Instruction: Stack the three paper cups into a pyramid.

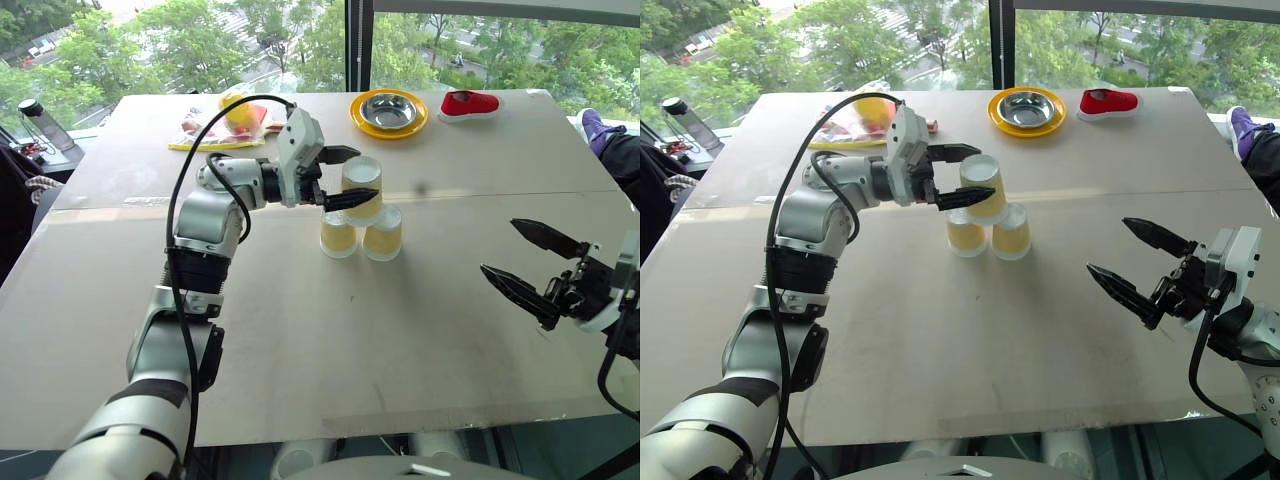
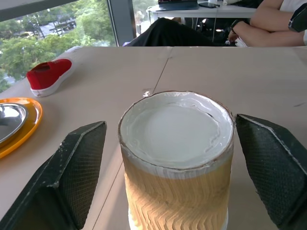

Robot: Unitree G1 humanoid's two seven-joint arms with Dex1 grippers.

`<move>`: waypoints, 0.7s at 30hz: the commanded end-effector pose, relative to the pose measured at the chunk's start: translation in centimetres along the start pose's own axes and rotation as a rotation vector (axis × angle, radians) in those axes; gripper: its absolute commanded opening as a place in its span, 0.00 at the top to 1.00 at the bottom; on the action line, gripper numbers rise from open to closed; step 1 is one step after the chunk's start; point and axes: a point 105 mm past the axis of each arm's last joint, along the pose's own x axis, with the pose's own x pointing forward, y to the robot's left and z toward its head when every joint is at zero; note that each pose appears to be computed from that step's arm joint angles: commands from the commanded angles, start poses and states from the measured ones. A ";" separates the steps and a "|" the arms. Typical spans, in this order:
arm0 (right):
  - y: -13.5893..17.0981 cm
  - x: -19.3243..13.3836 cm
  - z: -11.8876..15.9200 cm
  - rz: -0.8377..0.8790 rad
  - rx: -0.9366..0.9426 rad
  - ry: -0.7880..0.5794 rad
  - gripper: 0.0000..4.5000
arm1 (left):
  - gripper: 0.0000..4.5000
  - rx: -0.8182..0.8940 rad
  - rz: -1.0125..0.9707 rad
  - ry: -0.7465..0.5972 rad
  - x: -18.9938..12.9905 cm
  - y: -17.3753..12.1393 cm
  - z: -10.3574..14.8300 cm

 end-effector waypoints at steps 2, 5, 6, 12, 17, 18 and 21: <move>0.4 0.4 1.1 0.020 -0.035 -0.024 0.00 | 0.01 0.017 -0.016 -0.111 -0.2 -0.4 2.5; 0.4 0.6 1.0 0.024 -0.034 -0.023 0.00 | 0.01 0.001 -0.033 -0.150 -0.2 -0.7 3.2; 0.4 0.7 1.0 0.025 -0.034 -0.023 0.00 | 0.01 0.000 -0.032 -0.152 -0.3 -0.7 3.2; 0.3 0.8 1.0 0.032 -0.031 -0.025 0.00 | 0.01 0.014 0.012 -0.262 -0.9 -0.1 5.8; 0.4 0.4 0.2 0.024 -0.017 -0.012 0.00 | 0.01 0.068 0.061 -0.221 -4.3 -0.9 7.5; 0.4 0.2 -0.2 0.018 -0.015 -0.003 0.00 | 0.01 0.056 0.078 -0.221 -5.4 -1.4 7.8; 0.4 -0.5 -1.0 0.002 -0.009 0.018 0.00 | 0.01 0.012 0.104 -0.207 -7.7 -3.2 8.0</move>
